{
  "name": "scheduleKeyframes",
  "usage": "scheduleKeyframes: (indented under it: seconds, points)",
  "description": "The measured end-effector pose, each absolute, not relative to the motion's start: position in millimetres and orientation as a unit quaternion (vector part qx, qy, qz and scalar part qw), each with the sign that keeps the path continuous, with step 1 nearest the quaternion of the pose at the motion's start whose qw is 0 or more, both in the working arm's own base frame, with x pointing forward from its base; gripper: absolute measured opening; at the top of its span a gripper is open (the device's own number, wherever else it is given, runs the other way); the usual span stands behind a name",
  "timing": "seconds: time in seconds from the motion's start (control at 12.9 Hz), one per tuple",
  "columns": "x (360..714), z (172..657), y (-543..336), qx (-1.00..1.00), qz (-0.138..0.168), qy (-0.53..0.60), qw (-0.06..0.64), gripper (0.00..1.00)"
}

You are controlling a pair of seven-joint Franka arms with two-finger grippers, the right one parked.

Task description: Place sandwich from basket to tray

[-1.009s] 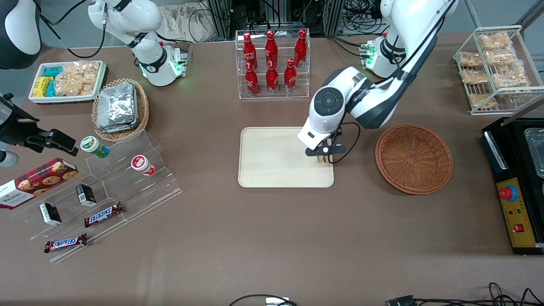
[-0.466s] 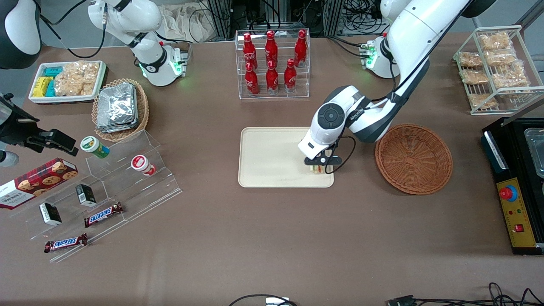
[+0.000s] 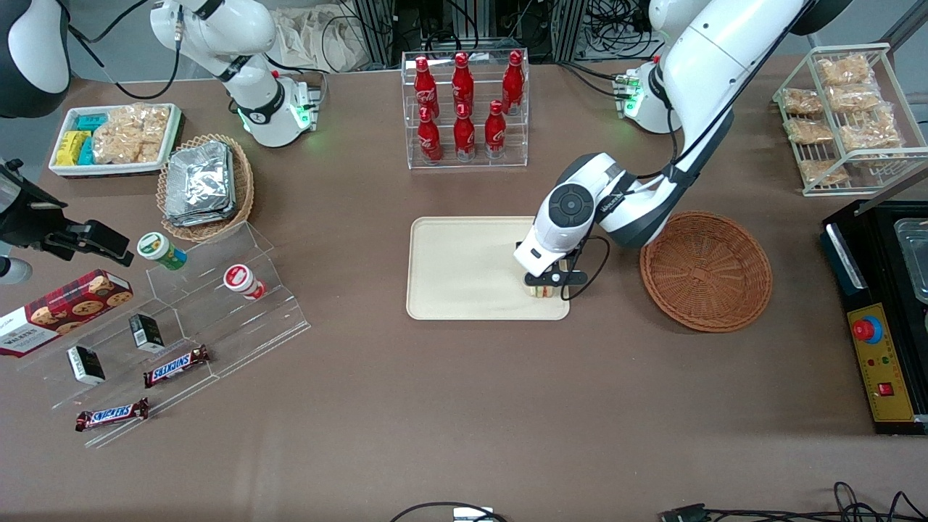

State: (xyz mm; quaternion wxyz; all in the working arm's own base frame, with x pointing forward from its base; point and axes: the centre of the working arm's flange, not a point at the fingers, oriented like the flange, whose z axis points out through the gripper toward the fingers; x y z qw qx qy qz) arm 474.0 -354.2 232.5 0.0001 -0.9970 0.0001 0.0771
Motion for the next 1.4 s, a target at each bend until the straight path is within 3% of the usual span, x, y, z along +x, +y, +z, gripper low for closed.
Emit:
scheduleKeyframes:
  seconds: [0.31,0.62,0.78,0.93,1.16,1.4]
  points:
    - [475,234,-354,-0.997,0.077,0.000,0.001,0.98]
    - [492,271,-350,-0.997,0.069,-0.008,0.022,1.00]
    - [508,319,-337,-0.997,0.062,-0.011,0.053,1.00]
    - [528,377,-304,-0.996,0.073,-0.016,0.051,1.00]
    - [555,462,-188,-0.996,0.082,-0.036,0.027,1.00]
    - [546,531,-71,-0.996,0.067,-0.060,0.027,1.00]
